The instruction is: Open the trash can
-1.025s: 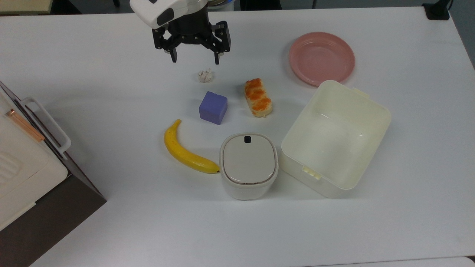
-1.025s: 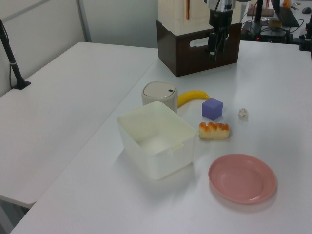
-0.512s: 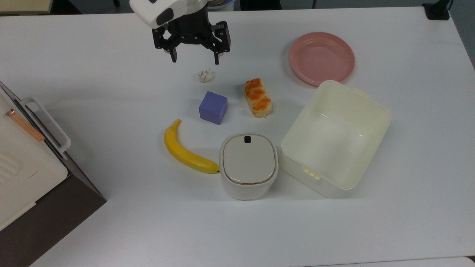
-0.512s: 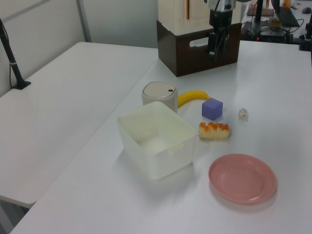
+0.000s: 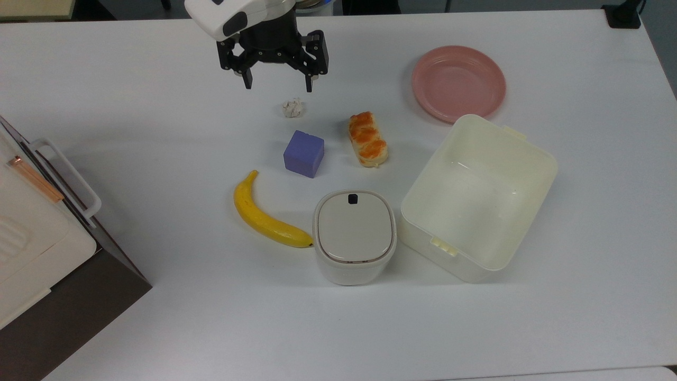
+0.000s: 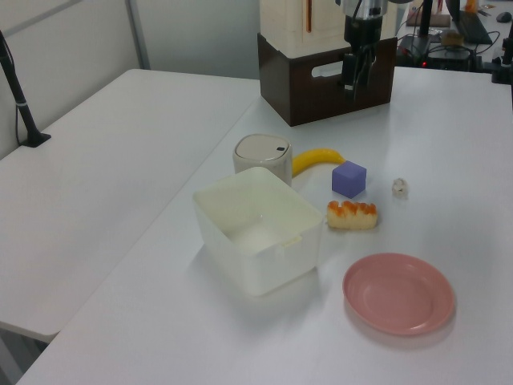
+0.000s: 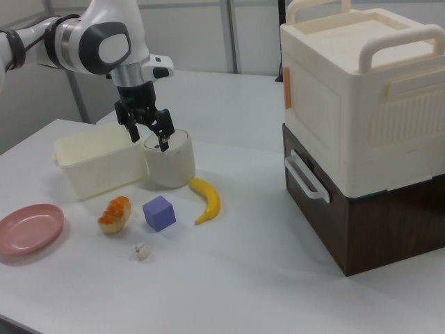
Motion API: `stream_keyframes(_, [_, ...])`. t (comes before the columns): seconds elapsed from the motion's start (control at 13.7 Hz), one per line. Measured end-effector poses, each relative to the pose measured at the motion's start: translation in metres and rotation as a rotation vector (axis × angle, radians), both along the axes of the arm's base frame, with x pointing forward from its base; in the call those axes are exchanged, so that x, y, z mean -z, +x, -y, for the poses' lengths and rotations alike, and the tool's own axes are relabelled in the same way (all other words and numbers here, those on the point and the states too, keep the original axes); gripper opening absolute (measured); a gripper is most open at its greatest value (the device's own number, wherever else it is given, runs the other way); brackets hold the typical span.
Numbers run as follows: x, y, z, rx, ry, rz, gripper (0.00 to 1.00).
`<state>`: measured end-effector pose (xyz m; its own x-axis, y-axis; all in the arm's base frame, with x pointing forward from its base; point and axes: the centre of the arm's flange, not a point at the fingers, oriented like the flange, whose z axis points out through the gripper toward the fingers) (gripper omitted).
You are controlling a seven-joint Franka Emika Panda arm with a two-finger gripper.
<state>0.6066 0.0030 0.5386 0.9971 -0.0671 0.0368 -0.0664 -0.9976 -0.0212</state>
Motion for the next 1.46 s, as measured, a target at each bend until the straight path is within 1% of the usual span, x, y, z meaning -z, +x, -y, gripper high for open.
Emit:
stream_keyframes(0.81, [0.002,0.001,-0.002,-0.006,-0.001,-0.003,1.00])
stream_keyframes(0.95, [0.003,0.001,-0.004,-0.011,-0.001,-0.005,0.99])
stream_keyframes(1.02, [0.004,0.001,-0.006,-0.014,-0.002,-0.007,0.92])
stream_keyframes(1.1, [0.005,0.002,-0.007,-0.015,-0.002,-0.009,0.89])
stream_keyframes(1.17, [0.006,0.002,-0.007,-0.017,-0.002,-0.010,0.85])
stream_keyframes(1.32, [0.006,0.002,-0.009,-0.035,0.005,-0.010,0.60])
stream_keyframes(1.46, [0.006,0.002,-0.011,-0.046,0.048,-0.007,0.36])
